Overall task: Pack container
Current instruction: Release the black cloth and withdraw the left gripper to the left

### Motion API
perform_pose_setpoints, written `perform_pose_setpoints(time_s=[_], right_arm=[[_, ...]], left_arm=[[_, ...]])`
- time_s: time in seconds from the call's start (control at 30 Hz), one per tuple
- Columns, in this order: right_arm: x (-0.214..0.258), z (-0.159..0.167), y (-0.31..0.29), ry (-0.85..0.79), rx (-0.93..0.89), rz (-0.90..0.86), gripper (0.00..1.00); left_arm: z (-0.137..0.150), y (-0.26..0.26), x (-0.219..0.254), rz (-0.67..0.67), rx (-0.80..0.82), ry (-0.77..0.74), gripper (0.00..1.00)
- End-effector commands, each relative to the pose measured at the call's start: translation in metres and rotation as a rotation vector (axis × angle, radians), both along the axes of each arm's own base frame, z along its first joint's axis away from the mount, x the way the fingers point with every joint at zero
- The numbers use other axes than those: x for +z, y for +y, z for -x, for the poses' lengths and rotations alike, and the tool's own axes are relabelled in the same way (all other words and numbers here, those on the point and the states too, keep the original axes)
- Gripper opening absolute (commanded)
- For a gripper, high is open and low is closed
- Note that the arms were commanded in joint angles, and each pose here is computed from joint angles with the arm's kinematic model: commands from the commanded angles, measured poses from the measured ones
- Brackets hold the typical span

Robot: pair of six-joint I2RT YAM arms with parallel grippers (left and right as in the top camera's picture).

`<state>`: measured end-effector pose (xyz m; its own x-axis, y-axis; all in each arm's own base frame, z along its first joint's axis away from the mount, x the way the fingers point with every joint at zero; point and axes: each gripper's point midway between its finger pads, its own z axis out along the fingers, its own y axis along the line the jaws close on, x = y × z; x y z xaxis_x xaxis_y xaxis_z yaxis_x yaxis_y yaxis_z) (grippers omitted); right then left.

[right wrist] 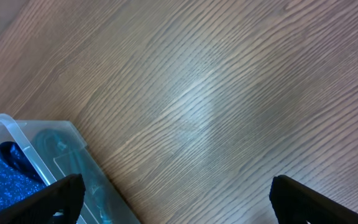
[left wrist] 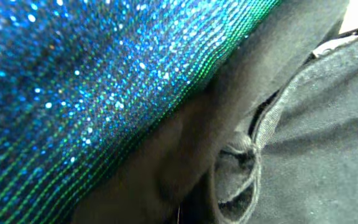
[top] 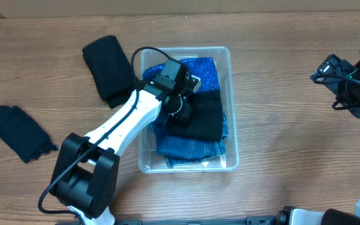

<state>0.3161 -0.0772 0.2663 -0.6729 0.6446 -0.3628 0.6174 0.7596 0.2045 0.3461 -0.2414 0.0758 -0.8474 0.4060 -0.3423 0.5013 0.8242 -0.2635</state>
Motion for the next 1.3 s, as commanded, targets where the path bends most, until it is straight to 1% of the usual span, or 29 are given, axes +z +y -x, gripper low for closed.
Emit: perform_pose_setpoints(time_s=[0.0, 0.03, 0.07, 0.1, 0.13, 0.17, 0.2, 0.27, 0.3, 0.37, 0.47, 0.53, 0.67, 0.77, 0.9, 0.93, 1.03, 1.1, 1.27], right_arm=[[0.002, -0.001, 0.000, -0.009, -0.004, -0.004, 1.00], [0.002, 0.000, 0.000, -0.009, -0.004, -0.005, 1.00], [0.002, -0.001, 0.000, -0.009, -0.004, -0.004, 1.00], [0.002, -0.001, 0.000, -0.010, -0.004, -0.004, 1.00], [0.002, -0.001, 0.000, -0.010, -0.004, -0.004, 1.00], [0.002, -0.001, 0.000, -0.012, -0.004, -0.003, 1.00], [0.002, -0.001, 0.000, -0.012, 0.003, 0.000, 1.00], [0.002, -0.002, 0.000, -0.013, 0.009, 0.003, 1.00], [0.002, -0.002, 0.000, -0.013, 0.009, 0.003, 1.00], [0.003, -0.002, 0.000, -0.014, 0.009, 0.003, 1.00], [0.003, -0.002, 0.000, -0.015, 0.009, 0.003, 1.00], [0.003, -0.002, 0.000, -0.015, 0.010, 0.004, 1.00], [0.003, -0.002, 0.000, -0.014, 0.010, 0.003, 1.00], [0.003, -0.002, -0.001, -0.016, 0.010, 0.004, 1.00], [0.003, -0.003, -0.001, -0.020, 0.012, 0.006, 1.00], [0.003, -0.003, -0.001, -0.020, 0.013, 0.006, 1.00], [0.003, -0.003, -0.001, -0.021, 0.013, 0.007, 1.00], [0.003, -0.004, -0.001, -0.021, 0.013, 0.007, 1.00], [0.003, -0.003, -0.001, -0.018, 0.019, 0.009, 1.00]], left_arm=[[-0.023, -0.001, 0.075, 0.064, 0.043, -0.151, 0.06], [-0.026, 0.002, 0.096, 0.069, 0.052, -0.189, 0.06], [-0.029, 0.006, 0.117, 0.073, 0.065, -0.229, 0.11], [-0.031, 0.013, 0.144, 0.074, 0.085, -0.281, 0.31], [-0.032, 0.021, 0.168, 0.071, 0.105, -0.330, 0.70], [-0.034, 0.031, 0.189, 0.060, 0.127, -0.383, 1.00], [-0.037, 0.047, 0.213, 0.037, 0.170, -0.449, 1.00], [-0.044, 0.079, 0.242, 0.008, 0.266, -0.530, 1.00], [-0.048, 0.098, 0.252, 0.005, 0.327, -0.552, 1.00], [-0.056, 0.136, 0.258, 0.012, 0.462, -0.552, 1.00], [-0.070, 0.198, 0.247, 0.052, 0.661, -0.476, 1.00], [-0.077, 0.228, 0.234, 0.081, 0.731, -0.425, 1.00], [-0.091, 0.290, 0.189, 0.164, 0.896, -0.255, 1.00], [-0.100, 0.310, 0.153, 0.249, 0.922, -0.137, 1.00], [-0.109, 0.323, 0.089, 0.256, 0.926, 0.017, 1.00], [-0.114, 0.316, 0.066, 0.285, 0.876, 0.063, 1.00], [-0.123, 0.296, 0.034, 0.396, 0.765, 0.131, 1.00], [-0.129, 0.285, 0.008, 0.466, 0.731, 0.185, 1.00], [-0.129, 0.285, -0.038, 0.450, 0.751, 0.260, 1.00]])
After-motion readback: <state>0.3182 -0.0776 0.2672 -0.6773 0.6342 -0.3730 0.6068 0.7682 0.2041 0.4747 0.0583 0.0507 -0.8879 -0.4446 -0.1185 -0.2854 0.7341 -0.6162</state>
